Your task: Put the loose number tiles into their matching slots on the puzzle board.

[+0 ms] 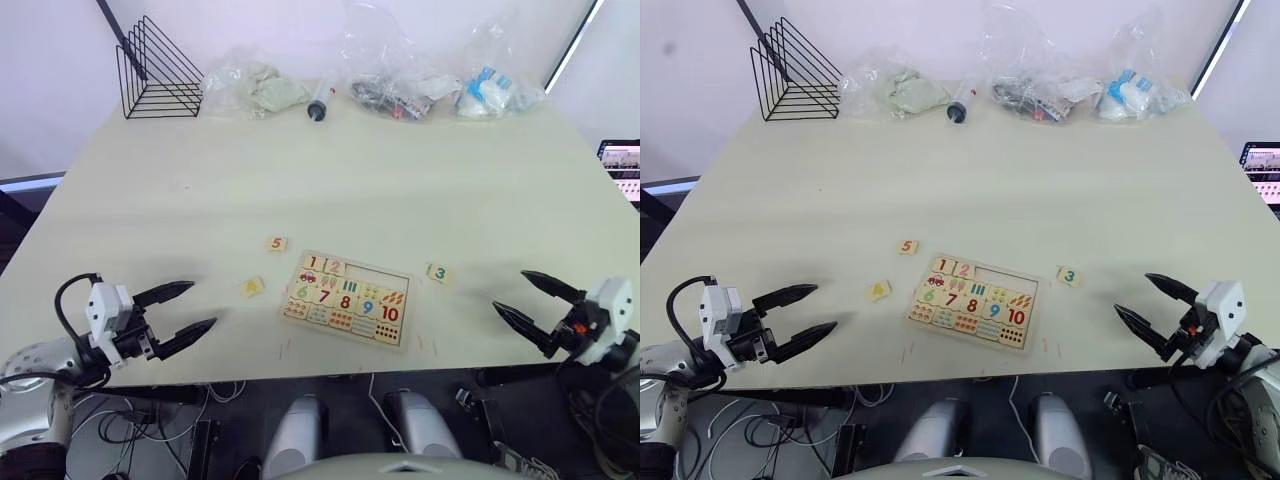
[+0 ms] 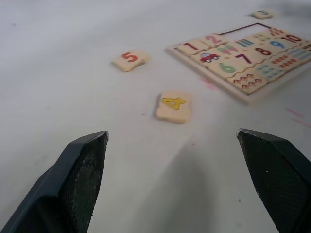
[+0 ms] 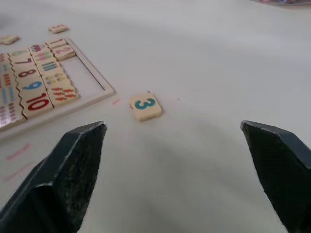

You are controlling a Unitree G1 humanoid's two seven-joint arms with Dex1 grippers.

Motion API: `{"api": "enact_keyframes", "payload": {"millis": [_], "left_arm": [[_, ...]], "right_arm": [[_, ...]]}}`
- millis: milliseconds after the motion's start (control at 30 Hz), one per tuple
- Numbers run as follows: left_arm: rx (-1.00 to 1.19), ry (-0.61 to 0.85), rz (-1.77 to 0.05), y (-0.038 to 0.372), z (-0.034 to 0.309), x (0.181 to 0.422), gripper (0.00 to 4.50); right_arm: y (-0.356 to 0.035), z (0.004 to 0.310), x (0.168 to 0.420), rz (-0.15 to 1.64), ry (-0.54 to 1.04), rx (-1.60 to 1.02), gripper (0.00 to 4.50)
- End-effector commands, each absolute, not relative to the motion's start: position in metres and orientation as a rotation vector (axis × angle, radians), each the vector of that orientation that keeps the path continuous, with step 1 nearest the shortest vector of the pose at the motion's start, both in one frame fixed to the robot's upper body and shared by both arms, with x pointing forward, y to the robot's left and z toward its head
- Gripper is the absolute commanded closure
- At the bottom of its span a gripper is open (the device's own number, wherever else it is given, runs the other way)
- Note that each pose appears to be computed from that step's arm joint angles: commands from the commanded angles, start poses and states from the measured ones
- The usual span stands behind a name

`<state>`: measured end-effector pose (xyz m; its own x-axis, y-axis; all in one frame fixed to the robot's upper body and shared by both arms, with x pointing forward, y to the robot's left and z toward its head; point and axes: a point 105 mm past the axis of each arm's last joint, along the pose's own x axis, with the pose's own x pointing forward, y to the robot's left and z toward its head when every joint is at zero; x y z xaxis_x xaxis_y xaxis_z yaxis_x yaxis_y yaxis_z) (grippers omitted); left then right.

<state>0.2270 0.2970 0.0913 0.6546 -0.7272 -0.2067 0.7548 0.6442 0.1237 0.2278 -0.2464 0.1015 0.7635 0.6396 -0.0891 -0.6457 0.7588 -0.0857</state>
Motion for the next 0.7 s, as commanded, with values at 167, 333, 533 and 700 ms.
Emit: {"api": "enact_keyframes", "payload": {"millis": [167,333,533,700], "left_arm": [[0.24,0.134,-0.817,0.308,0.096,0.225,0.0],[0.236,0.132,-0.833,0.306,0.096,0.226,0.0],[0.235,0.136,-0.846,0.307,0.096,0.222,0.0],[0.233,0.136,-0.858,0.307,0.097,0.22,0.0]], "right_arm": [[-0.272,0.095,0.211,0.627,0.03,-0.154,0.04],[-0.275,0.089,0.208,0.617,0.023,-0.158,0.04],[-0.275,0.084,0.207,0.622,0.021,-0.152,0.04],[-0.276,0.083,0.208,0.62,0.009,-0.154,0.04]]}}
